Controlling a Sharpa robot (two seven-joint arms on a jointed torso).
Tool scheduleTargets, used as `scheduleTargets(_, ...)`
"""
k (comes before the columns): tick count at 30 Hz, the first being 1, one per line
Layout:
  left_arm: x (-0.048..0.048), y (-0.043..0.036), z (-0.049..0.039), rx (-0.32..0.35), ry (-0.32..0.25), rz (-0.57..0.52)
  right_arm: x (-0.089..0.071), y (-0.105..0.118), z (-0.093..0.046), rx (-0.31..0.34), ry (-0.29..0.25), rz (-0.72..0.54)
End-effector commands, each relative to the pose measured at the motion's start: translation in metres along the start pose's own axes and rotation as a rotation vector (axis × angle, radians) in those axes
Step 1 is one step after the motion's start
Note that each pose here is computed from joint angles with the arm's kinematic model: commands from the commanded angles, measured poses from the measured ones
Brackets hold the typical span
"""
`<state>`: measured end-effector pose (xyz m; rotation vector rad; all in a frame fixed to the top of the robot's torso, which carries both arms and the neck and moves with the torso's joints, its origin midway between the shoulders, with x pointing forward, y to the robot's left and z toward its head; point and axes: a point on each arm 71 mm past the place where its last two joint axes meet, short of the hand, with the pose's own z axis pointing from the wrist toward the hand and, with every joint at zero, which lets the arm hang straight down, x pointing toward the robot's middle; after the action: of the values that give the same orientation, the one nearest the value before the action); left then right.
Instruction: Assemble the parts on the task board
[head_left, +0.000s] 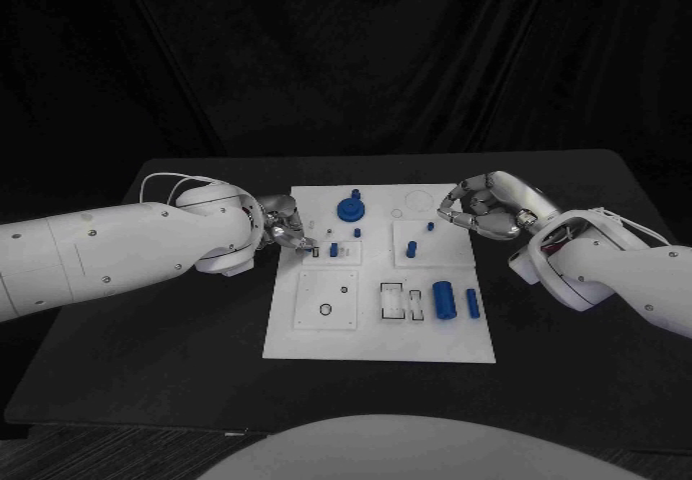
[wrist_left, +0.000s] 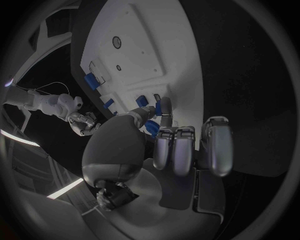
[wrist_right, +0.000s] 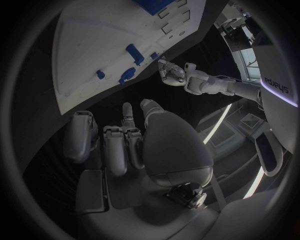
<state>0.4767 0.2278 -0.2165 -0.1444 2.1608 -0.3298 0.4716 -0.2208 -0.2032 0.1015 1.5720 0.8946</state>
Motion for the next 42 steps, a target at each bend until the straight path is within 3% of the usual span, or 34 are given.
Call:
scheduleTargets(1, 0.0025, -0.0015, 0.0005, 0.010, 0.015, 0.007, 0.0008, -0.0006, -0.0004, 0.010, -0.006, 0.000)
scheduleTargets(42, 0.0062, -0.0091, 0.0069, 0.020, 0.041, 0.024, 0.0015, -0.0005, -0.0004, 0.012, -0.002, 0.001)
